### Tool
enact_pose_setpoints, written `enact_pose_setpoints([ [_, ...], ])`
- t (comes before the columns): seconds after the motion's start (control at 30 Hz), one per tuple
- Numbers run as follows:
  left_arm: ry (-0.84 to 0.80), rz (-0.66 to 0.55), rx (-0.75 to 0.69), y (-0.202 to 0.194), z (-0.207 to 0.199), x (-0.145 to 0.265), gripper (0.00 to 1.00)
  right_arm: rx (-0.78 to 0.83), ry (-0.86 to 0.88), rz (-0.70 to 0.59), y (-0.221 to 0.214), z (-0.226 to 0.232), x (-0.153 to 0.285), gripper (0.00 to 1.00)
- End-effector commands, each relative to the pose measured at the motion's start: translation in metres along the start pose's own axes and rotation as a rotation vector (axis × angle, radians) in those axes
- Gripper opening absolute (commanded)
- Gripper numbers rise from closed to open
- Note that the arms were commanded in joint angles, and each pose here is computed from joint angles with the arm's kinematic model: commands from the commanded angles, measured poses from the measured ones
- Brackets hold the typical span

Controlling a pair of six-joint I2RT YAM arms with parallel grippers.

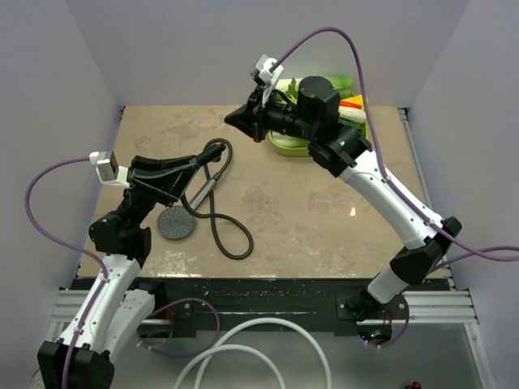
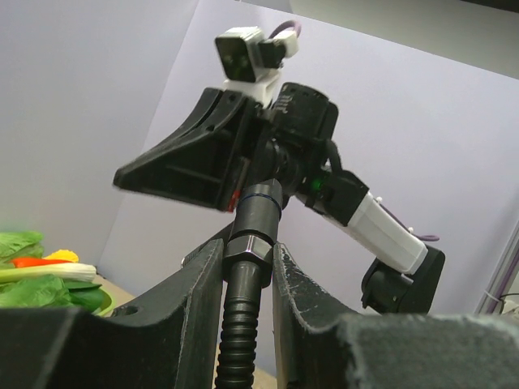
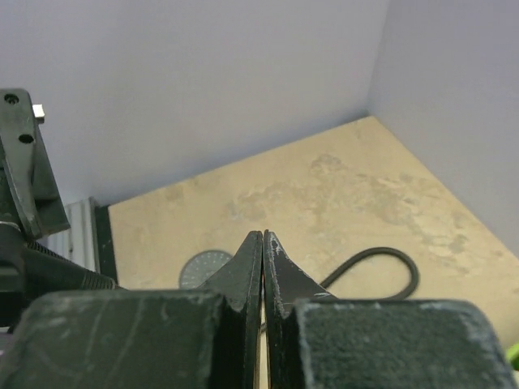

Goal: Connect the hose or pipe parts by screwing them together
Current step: Install the adaptor on the pipeline.

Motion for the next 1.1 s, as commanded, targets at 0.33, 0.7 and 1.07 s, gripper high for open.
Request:
enact_pose_setpoints([
  [0.33, -0.064, -0.083, -0.049, 0.028, -0.02, -0.009, 0.0, -0.062, 0.445, -0.12, -0.004, 0.065, 0.005, 0.0],
  [0.7, -0.052, -0.094, -0.053, 0.03, -0.018, -0.009, 0.0, -0.113, 0.573, -0.069, -0.021, 0.088, 0.018, 0.0],
  [1.07, -0.035, -0.105, -0.065, 0.034, -0.015, -0.011, 0.0, -0.136, 0.618, -0.037, -0.032, 0.101, 0.033, 0.0],
])
Point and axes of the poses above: each gripper's point midway between its finger pads, its own x axis back along the fingers, its own z axis along the line the jaws close on, y = z × x, the point moved 1 cm from there along x, back along the fingers, and after that the axes turned 11 degrees about -x, right-handed, at the moved point
